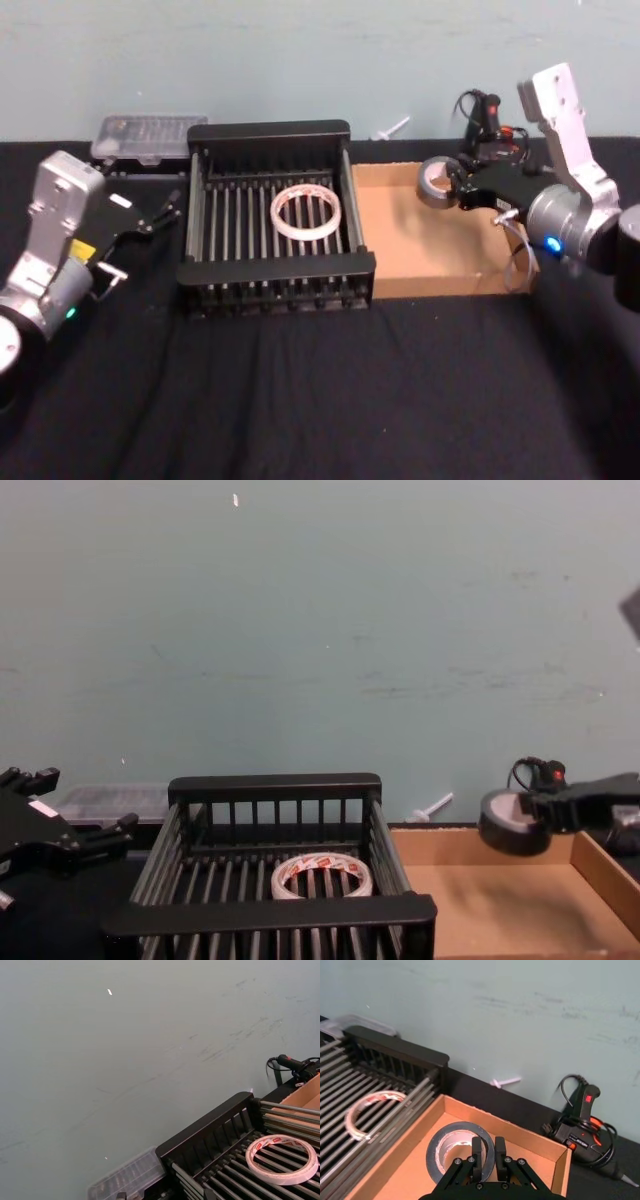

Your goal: Pick up the white tape and place it into the black box , Pick up the silver tape and place it into the brown box.

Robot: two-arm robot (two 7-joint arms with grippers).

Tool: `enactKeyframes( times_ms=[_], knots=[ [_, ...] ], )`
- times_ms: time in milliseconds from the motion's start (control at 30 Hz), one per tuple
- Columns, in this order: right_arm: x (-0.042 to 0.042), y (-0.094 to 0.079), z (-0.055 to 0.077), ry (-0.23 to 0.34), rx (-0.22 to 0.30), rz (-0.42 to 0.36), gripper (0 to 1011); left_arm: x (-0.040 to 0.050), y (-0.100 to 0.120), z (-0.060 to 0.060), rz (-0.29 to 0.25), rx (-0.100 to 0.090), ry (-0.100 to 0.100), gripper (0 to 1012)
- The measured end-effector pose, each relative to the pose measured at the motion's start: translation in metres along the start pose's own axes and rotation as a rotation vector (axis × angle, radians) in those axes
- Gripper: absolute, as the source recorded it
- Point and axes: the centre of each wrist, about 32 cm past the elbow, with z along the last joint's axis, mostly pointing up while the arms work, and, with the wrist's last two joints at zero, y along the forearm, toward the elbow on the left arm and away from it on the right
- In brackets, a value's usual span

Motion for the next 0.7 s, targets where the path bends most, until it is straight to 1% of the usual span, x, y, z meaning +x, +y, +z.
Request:
enactKeyframes(
  times_ms=[167, 200, 333, 500, 700],
  knots=[
    [0.0010, 0.017, -0.006, 0.012, -0.036, -0.005, 158, 0.0000, 0.000, 0.000, 0.000, 0.000, 0.000, 1001],
    [0.0010, 0.017, -0.006, 0.012, -0.036, -0.005, 158, 0.0000, 0.000, 0.000, 0.000, 0.000, 0.000, 1001],
    [0.0009, 0.025, -0.013, 0.022, -0.063, -0.006, 158, 0.0000, 0.000, 0.000, 0.000, 0.000, 0.000, 1001],
    [0.0004, 0.029, -0.017, 0.020, -0.080, -0.004, 158, 0.0000, 0.000, 0.000, 0.000, 0.000, 0.000, 1001],
    [0.0007, 0.029, -0.016, 0.019, -0.078, -0.005, 158, 0.0000, 0.000, 0.000, 0.000, 0.000, 0.000, 1001]
  ],
)
